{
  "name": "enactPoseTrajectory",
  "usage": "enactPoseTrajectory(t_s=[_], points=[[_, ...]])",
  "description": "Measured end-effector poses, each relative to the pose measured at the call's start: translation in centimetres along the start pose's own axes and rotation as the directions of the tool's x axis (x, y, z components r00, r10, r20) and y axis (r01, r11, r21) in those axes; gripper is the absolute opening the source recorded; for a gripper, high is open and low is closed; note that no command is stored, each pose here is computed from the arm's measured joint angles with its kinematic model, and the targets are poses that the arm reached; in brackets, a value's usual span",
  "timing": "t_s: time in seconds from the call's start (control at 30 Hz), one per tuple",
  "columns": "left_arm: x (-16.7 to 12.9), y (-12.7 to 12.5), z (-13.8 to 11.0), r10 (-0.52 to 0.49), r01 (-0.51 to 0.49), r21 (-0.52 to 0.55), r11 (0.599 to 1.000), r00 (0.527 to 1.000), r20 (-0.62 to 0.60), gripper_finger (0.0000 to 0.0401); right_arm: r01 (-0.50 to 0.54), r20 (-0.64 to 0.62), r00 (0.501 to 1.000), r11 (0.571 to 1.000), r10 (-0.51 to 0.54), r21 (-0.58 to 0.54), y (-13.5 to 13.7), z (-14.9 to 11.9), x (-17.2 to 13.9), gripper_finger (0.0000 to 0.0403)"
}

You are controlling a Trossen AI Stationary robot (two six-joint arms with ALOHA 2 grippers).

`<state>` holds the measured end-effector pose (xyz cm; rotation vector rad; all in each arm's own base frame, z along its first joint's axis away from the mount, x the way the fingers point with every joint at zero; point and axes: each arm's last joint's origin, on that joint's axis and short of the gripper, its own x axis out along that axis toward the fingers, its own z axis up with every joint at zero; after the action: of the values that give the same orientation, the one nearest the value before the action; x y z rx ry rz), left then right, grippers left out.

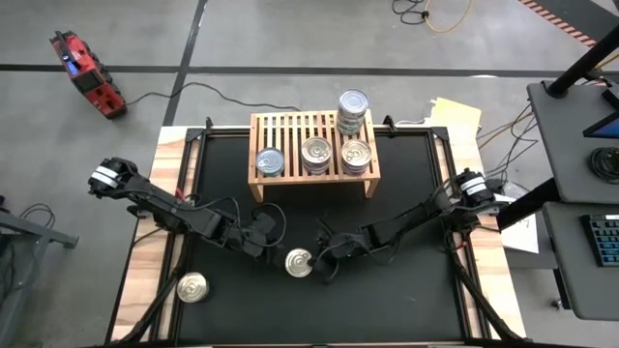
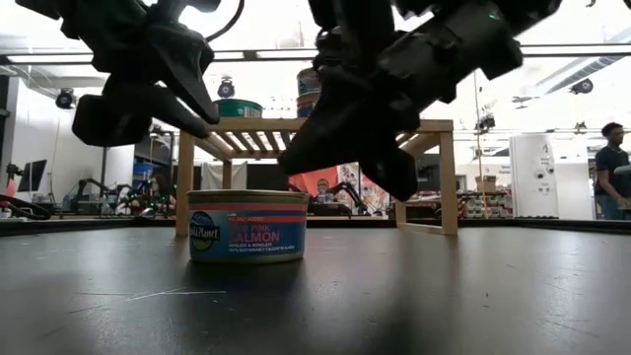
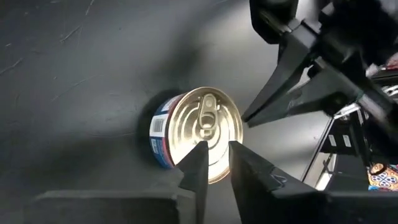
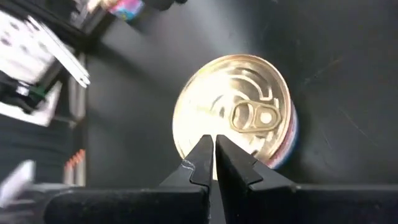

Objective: Stack canned seafood by type on shelf
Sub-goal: Stack the blue pink tuna can on top of the blue pink tuna can on the shelf

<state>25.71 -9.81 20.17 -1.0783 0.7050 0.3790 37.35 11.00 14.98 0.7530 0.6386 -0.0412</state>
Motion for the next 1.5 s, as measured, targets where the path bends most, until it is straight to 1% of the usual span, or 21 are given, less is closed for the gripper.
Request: enactPoseTrajectory(t_s=[0.17, 0.4, 0.5, 0.6, 0.67, 0.87, 0.97, 1.1, 1.23, 1.37, 1.5], points=[[0.0, 0.2, -0.1, 0.018, -0.018, -0.007, 1.000, 1.000, -0.005, 0.0076, 0.100, -0.083, 0.991, 0.994, -0.104, -0.053, 0.4, 0.2, 1.1, 0.0009], [0.0, 0.3, -0.1, 0.025, -0.025, -0.009, 1.000, 1.000, -0.006, 0.0120, 0.167, -0.130, 0.975, 0.978, -0.183, -0.122, 1.0, 0.3, 1.2, 0.0009], [0.0, 0.2, -0.1, 0.021, -0.021, -0.015, 1.000, 1.000, -0.005, 0.0139, 0.173, -0.129, 0.973, 0.976, -0.191, -0.134, 1.0, 0.1, 1.2, 0.0009], [0.0, 0.2, -0.1, 0.019, -0.019, -0.069, 0.997, 1.000, -0.004, 0.0162, 0.176, -0.130, 0.973, 0.975, -0.193, -0.133, 1.0, -0.3, 1.1, 0.0009], [0.0, 0.2, -0.1, 0.016, -0.016, -0.088, 0.996, 1.000, -0.007, 0.0182, 0.178, -0.132, 0.972, 0.975, -0.196, -0.135, 1.0, -0.6, 1.1, 0.0009], [1.0, 0.0, -0.7, 0.001, -0.002, -0.087, 0.996, 1.000, -0.012, 0.0248, 0.194, -0.119, 0.970, 0.970, -0.212, -0.150, 1.0, -1.1, 1.1, 0.0009], [2.1, 0.1, -1.1, -0.001, 0.000, -0.088, 0.996, 1.000, -0.016, 0.0270, 0.204, -0.108, 0.969, 0.967, -0.221, -0.153, 0.9, -1.3, 1.0, 0.0009], [3.4, 0.4, -1.8, 0.009, -0.011, -0.107, 0.994, 1.000, -0.024, 0.0283, 0.227, -0.094, 0.965, 0.961, -0.243, -0.157, 0.8, -1.8, 1.0, 0.0009], [4.2, 0.3, -2.2, -0.017, 0.013, -0.118, 0.993, 1.000, -0.027, 0.0284, 0.241, -0.072, 0.964, 0.957, -0.255, -0.161, 0.7, -2.3, 0.9, 0.0009], [4.4, -0.1, -2.4, -0.054, 0.050, -0.136, 0.989, 0.998, -0.023, 0.0284, 0.238, -0.058, 0.967, 0.961, -0.248, -0.139, 0.3, -3.0, 0.9, 0.0009], [4.4, -0.1, -2.4, -0.054, 0.050, -0.142, 0.989, 0.998, -0.024, 0.0284, 0.231, -0.052, 0.969, 0.964, -0.240, -0.129, 0.2, -3.4, 0.9, 0.0009]])
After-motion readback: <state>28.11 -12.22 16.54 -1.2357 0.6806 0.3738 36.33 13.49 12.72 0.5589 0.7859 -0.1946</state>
